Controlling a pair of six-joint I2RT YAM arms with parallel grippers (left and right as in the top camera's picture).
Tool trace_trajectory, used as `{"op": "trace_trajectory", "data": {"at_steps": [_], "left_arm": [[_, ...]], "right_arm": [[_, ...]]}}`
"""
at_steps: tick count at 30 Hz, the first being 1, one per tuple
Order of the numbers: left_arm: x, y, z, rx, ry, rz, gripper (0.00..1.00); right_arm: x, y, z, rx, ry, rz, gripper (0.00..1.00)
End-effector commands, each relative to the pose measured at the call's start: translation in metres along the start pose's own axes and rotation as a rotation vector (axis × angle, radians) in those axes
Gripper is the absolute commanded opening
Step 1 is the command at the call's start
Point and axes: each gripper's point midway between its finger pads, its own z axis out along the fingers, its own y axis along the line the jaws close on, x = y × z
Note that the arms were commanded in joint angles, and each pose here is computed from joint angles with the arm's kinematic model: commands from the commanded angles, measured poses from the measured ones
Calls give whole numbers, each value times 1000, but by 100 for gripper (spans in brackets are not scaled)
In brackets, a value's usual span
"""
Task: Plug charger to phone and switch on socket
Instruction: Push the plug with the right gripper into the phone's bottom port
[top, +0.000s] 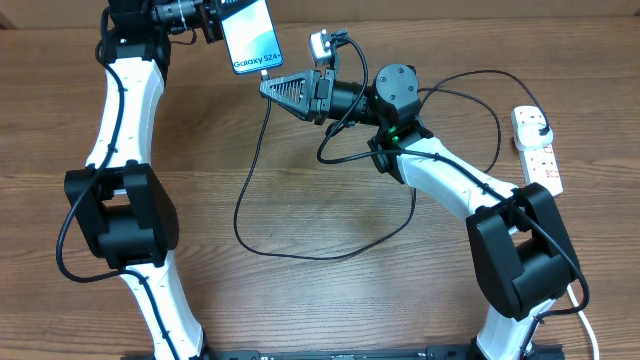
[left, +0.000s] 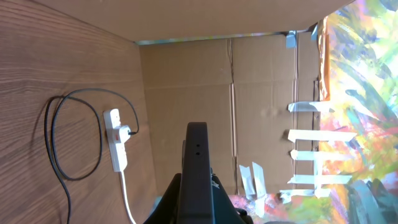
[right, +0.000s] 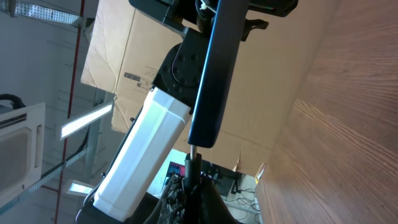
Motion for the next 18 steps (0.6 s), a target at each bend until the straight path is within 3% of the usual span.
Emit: {"op": "trace_trajectory", "data": {"at_steps": [1,18], "left_arm": [[4,-8,9,6,15,10,4],[7,-9,11,9,28,9,4]], "right_arm": [[-5,6,1,-12,-11,-26,4],[-5,5,0,-7,-11,-21,4]]}}
